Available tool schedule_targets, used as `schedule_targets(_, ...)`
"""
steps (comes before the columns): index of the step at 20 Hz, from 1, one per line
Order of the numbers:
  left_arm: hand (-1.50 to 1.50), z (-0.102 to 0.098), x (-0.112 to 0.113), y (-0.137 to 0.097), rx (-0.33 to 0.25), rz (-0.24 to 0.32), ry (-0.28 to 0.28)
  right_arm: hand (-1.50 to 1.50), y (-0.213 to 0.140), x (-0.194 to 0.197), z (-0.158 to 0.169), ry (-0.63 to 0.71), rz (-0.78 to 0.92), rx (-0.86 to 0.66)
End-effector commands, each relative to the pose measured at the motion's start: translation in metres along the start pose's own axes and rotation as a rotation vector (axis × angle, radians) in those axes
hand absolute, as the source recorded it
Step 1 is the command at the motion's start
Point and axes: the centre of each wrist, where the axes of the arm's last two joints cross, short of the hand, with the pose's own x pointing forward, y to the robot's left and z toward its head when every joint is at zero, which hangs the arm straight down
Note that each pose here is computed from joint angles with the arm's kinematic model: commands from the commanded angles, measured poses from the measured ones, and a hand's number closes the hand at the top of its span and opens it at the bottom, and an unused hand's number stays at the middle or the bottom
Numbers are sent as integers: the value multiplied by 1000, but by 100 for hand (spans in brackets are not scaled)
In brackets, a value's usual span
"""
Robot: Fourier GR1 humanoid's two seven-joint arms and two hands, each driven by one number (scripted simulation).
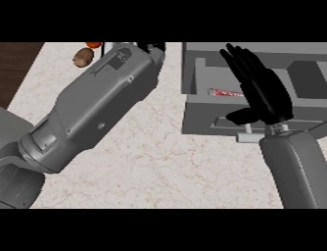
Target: Pick up the can, place it into the drawer and close the drawer
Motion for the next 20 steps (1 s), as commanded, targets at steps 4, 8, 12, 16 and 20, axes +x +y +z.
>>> schedule_targets(4,-150,4,15,21,28,-3,-7,-150,44,-23,-25,69,78,33)
schedule_targets(8,-150,2,5,52,17,-27,-9,-150,71,-25,-30,67,139,51)
schedule_targets(12,-150,2,27,50,38,-23,-15,-150,73,-38,-43,112,185,2)
schedule_targets(16,-150,6,16,56,18,-16,-12,-150,77,-39,-54,112,175,-61)
schedule_targets(20,-150,9,26,67,37,-2,-18,-150,79,-56,-50,122,211,-66)
